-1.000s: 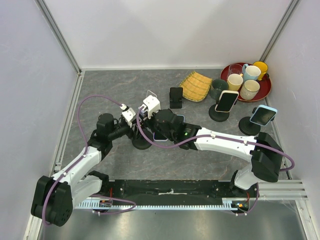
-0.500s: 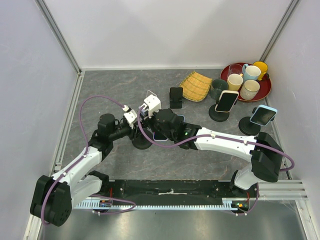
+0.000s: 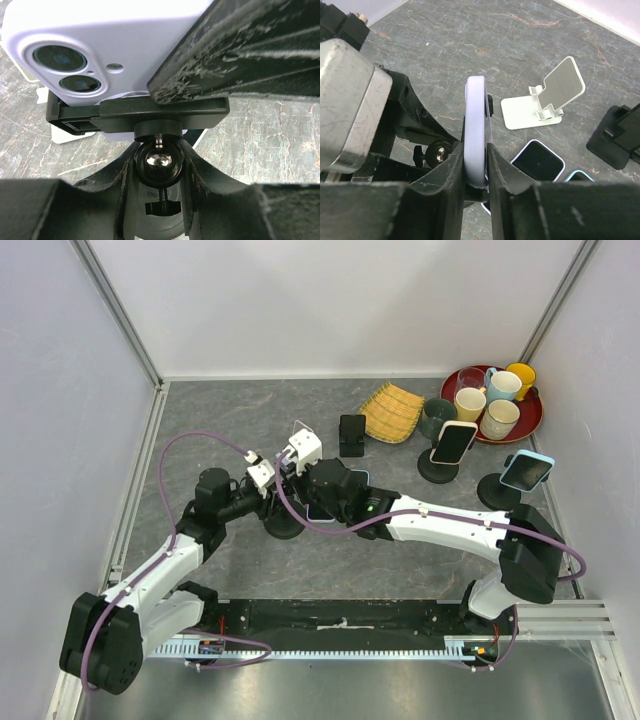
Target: Remove the phone from the phone stand
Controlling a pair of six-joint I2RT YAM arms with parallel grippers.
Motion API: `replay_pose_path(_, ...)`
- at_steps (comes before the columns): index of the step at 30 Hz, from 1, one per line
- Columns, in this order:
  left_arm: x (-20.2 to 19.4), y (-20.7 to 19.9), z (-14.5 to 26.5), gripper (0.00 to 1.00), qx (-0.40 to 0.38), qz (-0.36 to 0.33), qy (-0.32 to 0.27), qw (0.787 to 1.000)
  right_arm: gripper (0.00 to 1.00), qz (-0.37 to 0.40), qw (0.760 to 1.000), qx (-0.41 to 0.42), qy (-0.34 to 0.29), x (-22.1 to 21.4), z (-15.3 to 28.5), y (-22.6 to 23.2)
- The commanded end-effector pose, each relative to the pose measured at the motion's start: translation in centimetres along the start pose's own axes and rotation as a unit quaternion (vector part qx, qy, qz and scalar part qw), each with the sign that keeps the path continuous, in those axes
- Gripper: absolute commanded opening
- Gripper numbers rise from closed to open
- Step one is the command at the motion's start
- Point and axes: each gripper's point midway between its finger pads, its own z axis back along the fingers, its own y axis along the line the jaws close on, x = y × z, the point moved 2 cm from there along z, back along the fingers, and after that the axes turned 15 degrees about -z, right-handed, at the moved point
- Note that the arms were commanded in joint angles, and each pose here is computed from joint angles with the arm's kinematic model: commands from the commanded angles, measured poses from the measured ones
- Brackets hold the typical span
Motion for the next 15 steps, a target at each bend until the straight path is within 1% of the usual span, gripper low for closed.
replay_pose_path(1, 2.2, 0.6, 0.1, 0.02, 0.008, -0.055, -0.038, 0.998, 0.35, -0.032, 0.999, -0.007, -0.017, 0.3, -0.8, 0.5)
replay_pose_path(4, 2.2, 0.5, 0.0, 0.02, 0.006, -0.056, -0.037, 0.998, 0.38, -0.034, 0.999, -0.006, -0.020, 0.2, -1.1, 0.6)
replay_pose_path(6, 2.3, 0.4, 0.0, 0.02, 0.004, -0.056, -0.040, 0.998, 0.38, -0.035, 0.999, -0.002, -0.022, 0.3, -1.3, 0.8)
replay_pose_path(9, 2.1, 0.4, 0.0, 0.02, 0.002, -0.052, -0.036, 0.998, 0.34, -0.036, 0.999, 0.003, -0.025, 0.4, -1.4, 0.9)
replay_pose_path(12, 2.2, 0.2, -0.1, 0.02, -0.002, -0.051, -0.038, 0.998, 0.24, -0.036, 0.999, 0.006, -0.031, 0.8, -1.2, 1.0)
replay_pose_path(13, 2.2, 0.3, -0.1, 0.02, -0.002, -0.052, -0.038, 0.998, 0.17, -0.036, 0.999, 0.006, -0.033, 0.8, -1.2, 1.0)
replay_pose_path(15, 2.3, 0.2, -0.1, 0.02, -0.007, -0.050, -0.040, 0.998, 0.09, -0.038, 0.998, 0.007, -0.040, 1.3, -1.1, 0.8)
